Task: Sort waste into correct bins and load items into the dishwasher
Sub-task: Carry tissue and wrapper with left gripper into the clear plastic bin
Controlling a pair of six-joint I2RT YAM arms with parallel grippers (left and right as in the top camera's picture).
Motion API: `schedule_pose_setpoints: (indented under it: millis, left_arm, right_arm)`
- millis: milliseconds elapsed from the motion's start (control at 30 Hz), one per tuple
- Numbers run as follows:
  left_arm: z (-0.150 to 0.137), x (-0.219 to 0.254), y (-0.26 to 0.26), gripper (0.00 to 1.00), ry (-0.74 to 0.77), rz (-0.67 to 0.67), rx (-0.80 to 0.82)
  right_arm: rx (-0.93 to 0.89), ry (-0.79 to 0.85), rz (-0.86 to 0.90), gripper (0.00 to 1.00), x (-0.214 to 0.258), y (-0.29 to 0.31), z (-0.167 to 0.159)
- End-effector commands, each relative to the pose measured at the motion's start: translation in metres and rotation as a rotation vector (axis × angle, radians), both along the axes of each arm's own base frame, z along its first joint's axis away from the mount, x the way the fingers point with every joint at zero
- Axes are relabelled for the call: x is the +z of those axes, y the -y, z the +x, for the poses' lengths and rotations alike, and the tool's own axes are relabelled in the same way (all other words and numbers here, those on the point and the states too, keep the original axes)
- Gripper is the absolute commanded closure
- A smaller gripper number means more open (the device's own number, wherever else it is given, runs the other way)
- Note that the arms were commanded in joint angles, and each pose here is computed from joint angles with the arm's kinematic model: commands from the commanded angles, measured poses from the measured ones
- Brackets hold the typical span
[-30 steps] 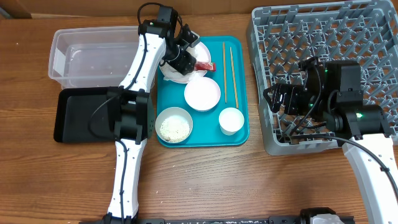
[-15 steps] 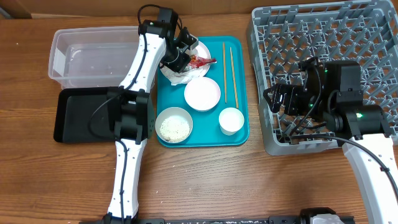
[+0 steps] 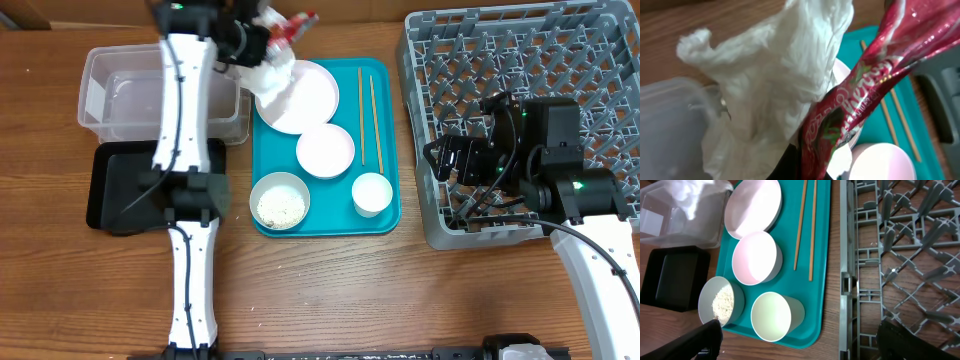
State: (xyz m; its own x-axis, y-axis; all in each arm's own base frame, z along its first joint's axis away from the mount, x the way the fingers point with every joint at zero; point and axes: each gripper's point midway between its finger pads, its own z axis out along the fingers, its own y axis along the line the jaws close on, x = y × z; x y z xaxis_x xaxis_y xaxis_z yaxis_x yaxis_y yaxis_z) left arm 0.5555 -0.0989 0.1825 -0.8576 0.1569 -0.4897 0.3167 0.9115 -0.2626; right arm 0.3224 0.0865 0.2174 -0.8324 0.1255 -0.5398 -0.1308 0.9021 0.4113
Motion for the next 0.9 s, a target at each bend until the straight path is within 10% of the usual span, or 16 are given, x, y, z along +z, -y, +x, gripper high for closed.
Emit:
schedule_pose_setpoints:
  millis: [0, 700, 867]
  left_arm:
    - [-0.01, 0.03, -0.008, 0.96, 0.005, -0.079, 0.06]
    - [-0.029, -0.038, -0.188, 0.94, -0.257, 0.053, 0.56]
    - [-0.031, -0.024, -0.184, 0.28, -0.234, 0.034, 0.533]
  right_arm:
    - [0.002, 0.031, -0.002, 0.0, 0.01, -0.001, 0.004]
    - [0.001, 0.03, -0.001, 0.0, 0.01, -0.001, 0.004]
    - [0.002, 0.03, -0.001, 0.0, 0.01, -0.001, 0.004]
